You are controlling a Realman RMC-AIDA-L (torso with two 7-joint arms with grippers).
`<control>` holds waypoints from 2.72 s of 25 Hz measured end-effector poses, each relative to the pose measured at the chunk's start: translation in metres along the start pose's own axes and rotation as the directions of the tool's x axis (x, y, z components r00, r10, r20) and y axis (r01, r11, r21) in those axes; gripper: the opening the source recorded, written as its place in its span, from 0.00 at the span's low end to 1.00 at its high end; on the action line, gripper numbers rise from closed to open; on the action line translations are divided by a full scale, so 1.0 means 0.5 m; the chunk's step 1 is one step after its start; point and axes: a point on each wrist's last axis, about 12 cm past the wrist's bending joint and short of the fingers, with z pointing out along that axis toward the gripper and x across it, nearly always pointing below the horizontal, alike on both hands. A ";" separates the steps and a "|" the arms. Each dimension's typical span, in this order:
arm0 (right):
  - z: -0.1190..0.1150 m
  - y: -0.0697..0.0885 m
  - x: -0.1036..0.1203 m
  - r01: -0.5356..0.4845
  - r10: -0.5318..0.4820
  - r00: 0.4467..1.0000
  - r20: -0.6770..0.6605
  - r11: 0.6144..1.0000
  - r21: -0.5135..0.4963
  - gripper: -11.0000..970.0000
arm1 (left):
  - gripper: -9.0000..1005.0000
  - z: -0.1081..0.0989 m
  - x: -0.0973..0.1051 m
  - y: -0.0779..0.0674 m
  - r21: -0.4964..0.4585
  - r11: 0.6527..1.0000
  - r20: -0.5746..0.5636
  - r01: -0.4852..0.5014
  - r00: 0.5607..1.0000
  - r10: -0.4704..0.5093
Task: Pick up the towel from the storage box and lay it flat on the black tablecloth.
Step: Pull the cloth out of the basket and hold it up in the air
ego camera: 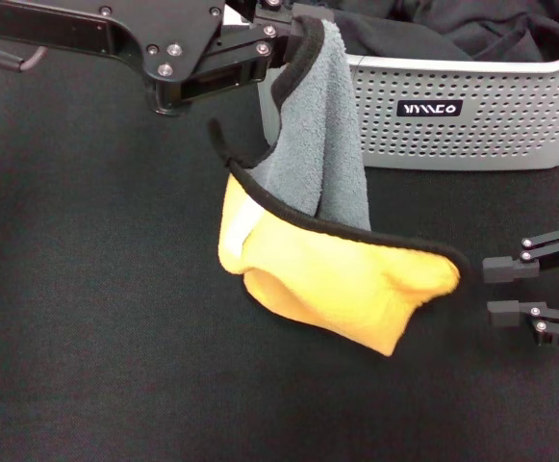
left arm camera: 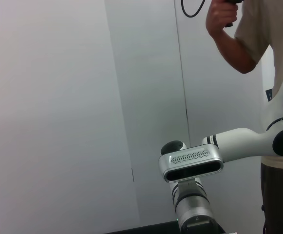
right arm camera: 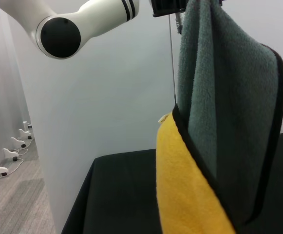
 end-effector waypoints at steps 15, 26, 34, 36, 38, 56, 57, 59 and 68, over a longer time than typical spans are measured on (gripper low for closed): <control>-0.020 -0.011 -0.001 -0.006 0.003 0.999 0.037 0.996 0.084 0.22 | 0.02 -0.003 0.007 -0.009 0.004 1.000 0.003 0.006 1.000 -0.006; -0.025 -0.017 0.002 -0.025 0.019 0.998 0.056 0.993 0.113 0.31 | 0.02 0.004 0.001 -0.021 0.070 0.998 0.017 -0.011 1.000 0.010; 0.000 -0.034 0.009 -0.046 0.040 0.997 0.069 0.995 0.086 0.46 | 0.02 0.006 -0.004 -0.028 0.100 0.995 0.044 -0.024 0.999 0.020; 0.014 -0.037 0.010 -0.048 0.044 0.997 0.070 0.997 0.068 0.52 | 0.02 0.006 -0.003 -0.028 0.100 0.995 0.044 -0.027 0.999 0.022; 0.027 -0.038 0.010 -0.048 0.045 0.997 0.064 0.998 0.045 0.54 | 0.02 0.006 -0.003 -0.028 0.100 0.995 0.044 -0.029 0.999 0.025; 0.056 -0.033 0.018 -0.054 0.055 0.998 0.027 0.999 -0.004 0.48 | 0.02 0.013 0.003 -0.033 0.114 0.993 0.044 -0.020 0.999 0.015; 0.059 -0.032 0.020 -0.056 0.056 0.998 0.023 0.998 -0.009 0.48 | 0.02 0.014 0.003 -0.033 0.115 0.993 0.044 -0.020 0.999 0.015; 0.065 -0.031 0.021 -0.058 0.058 0.998 0.018 0.998 -0.016 0.47 | 0.02 0.014 0.003 -0.033 0.116 0.993 0.045 -0.020 0.999 0.015; 0.061 -0.028 0.024 -0.062 0.062 0.998 0.002 0.998 -0.016 0.40 | 0.02 0.010 0.008 -0.035 0.108 0.994 0.045 -0.008 0.999 0.004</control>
